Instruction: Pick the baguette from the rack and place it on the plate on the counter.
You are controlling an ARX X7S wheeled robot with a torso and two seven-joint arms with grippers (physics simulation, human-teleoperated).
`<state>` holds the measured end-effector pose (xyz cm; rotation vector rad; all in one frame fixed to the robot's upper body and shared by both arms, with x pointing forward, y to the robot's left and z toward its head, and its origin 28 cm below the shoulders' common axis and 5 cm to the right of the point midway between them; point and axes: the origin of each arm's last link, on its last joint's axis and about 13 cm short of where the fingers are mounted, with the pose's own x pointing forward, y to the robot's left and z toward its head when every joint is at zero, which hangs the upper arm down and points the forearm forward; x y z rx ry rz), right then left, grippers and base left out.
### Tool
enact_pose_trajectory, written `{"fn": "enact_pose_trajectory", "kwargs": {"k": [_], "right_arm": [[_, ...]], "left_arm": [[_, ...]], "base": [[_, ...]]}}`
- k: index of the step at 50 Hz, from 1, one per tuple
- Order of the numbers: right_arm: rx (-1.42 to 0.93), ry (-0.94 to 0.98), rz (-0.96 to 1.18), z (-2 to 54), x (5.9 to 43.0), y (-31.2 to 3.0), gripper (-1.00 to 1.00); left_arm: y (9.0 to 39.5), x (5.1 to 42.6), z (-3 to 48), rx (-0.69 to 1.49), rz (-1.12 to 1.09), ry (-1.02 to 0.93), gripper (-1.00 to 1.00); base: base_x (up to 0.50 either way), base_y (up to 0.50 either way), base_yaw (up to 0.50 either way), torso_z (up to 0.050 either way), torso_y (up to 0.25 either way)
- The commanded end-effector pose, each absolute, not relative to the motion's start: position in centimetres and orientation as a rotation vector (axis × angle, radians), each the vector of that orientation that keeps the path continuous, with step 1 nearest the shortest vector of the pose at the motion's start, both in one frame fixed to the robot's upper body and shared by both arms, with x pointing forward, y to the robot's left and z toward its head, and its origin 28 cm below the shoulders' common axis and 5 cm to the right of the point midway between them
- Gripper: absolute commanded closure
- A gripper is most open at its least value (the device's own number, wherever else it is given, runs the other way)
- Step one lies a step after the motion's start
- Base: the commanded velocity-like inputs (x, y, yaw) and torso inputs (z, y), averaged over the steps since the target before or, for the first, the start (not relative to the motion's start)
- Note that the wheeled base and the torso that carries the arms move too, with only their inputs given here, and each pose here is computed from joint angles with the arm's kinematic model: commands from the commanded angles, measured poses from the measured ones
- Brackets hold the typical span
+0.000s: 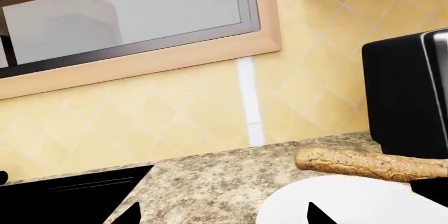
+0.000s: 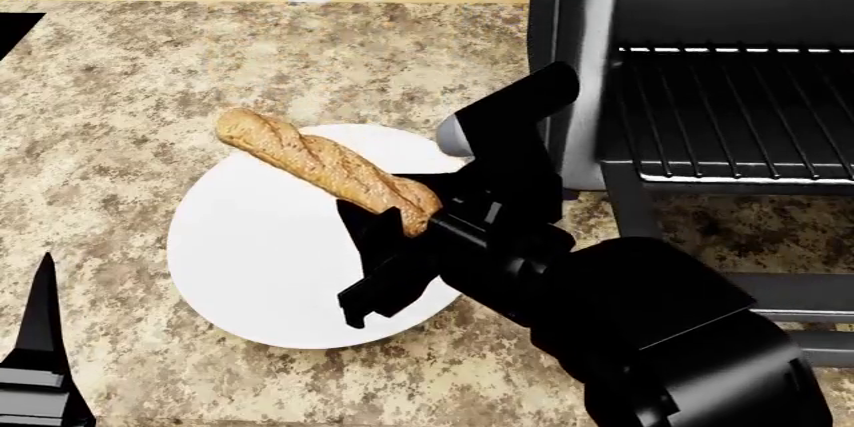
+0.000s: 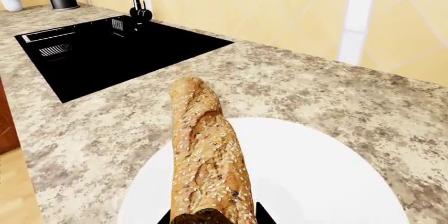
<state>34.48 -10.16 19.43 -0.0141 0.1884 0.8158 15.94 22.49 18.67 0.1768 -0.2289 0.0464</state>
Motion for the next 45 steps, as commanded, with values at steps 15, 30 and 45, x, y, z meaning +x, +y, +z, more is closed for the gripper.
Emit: {"fn": "enact_pose_trajectory", "kwargs": {"k": [15,30,45], "right_arm": [[-0.030,0.201,0.837,19.2,34.8,-10.0,1.00],[-0.021,0.209,0.845,19.2,34.8,-9.7,-1.00],[-0.003,0.130,0.804,20.2,34.2,-9.9,-1.00]], "left_arm": [[22.4,16.3,19.2,0.151,0.034,-0.253,-1.00],[22.5,16.0,19.1,0.151,0.042,-0.247,-1.00],[22.4,15.8,19.1,0.152,0.038,-0.250,-1.00]], "base": [[0.00,0.00,0.00,0.000,0.000],[0.00,0.00,0.00,0.000,0.000],[0.00,0.00,0.00,0.000,0.000]]}}
